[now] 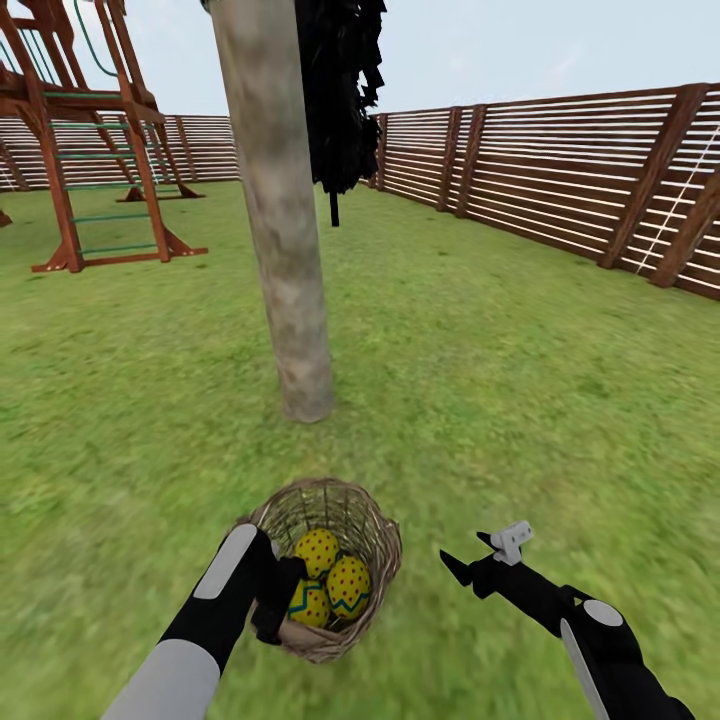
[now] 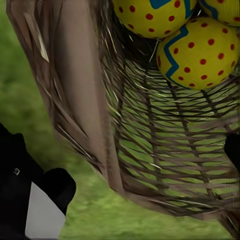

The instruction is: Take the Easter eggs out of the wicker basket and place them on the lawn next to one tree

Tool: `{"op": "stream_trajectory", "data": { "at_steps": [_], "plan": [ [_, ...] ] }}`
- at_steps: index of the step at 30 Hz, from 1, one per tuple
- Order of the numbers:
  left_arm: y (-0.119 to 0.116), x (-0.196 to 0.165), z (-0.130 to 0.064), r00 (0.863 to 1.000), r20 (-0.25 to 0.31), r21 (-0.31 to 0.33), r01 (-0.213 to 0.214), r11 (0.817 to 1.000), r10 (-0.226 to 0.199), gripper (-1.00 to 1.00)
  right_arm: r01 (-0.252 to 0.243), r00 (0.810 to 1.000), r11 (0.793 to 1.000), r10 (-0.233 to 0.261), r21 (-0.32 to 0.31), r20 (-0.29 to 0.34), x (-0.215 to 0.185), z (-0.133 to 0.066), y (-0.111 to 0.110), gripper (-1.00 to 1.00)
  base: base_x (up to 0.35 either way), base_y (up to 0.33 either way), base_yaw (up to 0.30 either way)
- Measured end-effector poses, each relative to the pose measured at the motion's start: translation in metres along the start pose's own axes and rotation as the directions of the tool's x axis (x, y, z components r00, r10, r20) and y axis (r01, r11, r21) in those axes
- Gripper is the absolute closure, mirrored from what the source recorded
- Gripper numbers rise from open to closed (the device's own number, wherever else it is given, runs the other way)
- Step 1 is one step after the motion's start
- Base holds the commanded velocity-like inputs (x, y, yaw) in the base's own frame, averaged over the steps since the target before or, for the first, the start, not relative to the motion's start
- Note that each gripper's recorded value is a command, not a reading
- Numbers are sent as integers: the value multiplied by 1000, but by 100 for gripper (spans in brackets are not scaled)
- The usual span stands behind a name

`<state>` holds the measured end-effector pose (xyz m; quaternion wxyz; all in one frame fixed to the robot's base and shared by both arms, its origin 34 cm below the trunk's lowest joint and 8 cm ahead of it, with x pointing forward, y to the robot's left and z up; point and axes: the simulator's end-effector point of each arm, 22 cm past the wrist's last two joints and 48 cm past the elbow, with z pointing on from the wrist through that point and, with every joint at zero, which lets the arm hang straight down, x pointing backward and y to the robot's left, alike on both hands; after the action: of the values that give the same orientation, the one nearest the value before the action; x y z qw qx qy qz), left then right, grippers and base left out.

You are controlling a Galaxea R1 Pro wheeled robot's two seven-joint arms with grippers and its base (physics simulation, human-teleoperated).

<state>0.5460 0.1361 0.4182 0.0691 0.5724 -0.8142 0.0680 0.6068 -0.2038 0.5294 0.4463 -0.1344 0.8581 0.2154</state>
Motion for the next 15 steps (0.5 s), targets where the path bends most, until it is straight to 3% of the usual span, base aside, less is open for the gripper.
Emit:
{"op": "stream_trajectory", "data": {
  "at_steps": [15],
  "plan": [
    [-11, 5, -35, 1000, -4, 14, -15, 1000, 15, -100, -3, 1000, 1000, 3, 1, -3, -28, -11, 6, -100, 0, 0, 0]
  ]
}}
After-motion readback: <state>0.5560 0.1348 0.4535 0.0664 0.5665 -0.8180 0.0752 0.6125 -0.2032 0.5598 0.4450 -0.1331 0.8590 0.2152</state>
